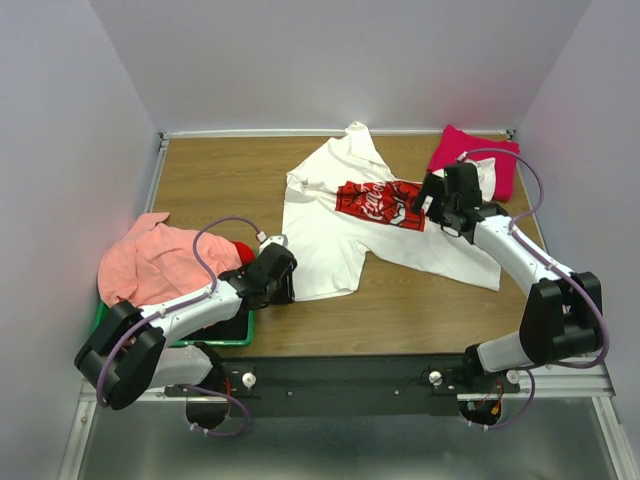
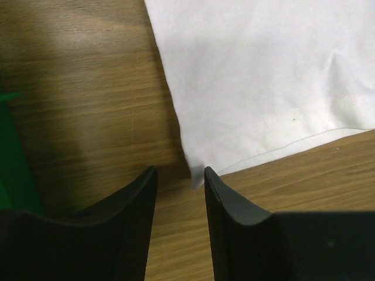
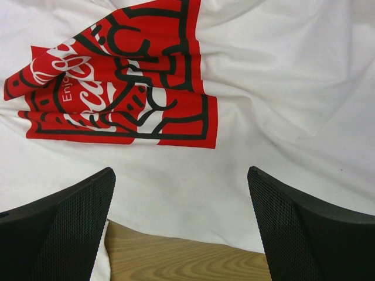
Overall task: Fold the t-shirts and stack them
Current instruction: Flatten the tshirt out
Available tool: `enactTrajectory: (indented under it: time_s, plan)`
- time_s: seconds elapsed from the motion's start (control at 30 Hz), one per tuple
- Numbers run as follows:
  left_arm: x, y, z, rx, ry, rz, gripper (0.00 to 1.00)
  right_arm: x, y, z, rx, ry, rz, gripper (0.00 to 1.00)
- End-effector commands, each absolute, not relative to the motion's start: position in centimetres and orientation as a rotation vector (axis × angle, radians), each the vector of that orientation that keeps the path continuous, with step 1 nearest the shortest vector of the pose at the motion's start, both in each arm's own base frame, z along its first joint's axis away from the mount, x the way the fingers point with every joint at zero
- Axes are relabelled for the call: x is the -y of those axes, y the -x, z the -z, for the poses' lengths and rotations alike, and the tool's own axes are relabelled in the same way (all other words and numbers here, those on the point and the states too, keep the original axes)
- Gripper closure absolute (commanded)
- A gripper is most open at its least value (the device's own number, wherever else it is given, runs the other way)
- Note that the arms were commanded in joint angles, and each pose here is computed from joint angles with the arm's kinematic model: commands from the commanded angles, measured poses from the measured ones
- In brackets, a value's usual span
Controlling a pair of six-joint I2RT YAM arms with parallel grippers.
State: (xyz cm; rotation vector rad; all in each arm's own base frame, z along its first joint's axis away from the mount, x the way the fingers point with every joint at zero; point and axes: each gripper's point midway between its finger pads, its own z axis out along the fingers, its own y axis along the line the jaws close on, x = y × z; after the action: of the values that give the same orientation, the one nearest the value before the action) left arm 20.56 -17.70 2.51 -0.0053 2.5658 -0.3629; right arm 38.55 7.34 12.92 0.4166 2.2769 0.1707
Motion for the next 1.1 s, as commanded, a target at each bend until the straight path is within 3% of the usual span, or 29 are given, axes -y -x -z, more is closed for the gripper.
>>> enactTrajectory:
  time_s: [0.0,0.53,0.63,0.73,0.9,1.07]
  plan:
    - [18.5,-21.0,-3.2,-2.535,0.012,0.406,0.54,-7.0,-38.0,-12.5,-2.288,-0.435,-0.167,0.00]
    - [19.2,-22.0,-3.2,-2.531,-0.032,0.394,0.65,-6.9,-37.4,-13.8,-2.253,-0.421,-0.177,0.00]
    - [19.2,-22.0,-3.1,-2.534,-0.037,0.389,0.76,-6.8,-37.1,-13.8,-2.251,-0.421,-0.177,0.00]
    - [19.2,-22.0,-3.2,-2.528,-0.033,0.393,0.81,-6.7,-37.0,-13.8,-2.250,-0.423,-0.172,0.00]
    - [19.7,-22.2,-3.6,-2.493,-0.034,0.445,1.00,-6.6,-36.6,-13.8,-2.249,-0.417,-0.168,0.00]
    - [19.7,-23.1,-4.9,-2.438,-0.018,0.445,1.00,-6.3,-36.1,-13.8,-2.252,-0.415,-0.157,0.00]
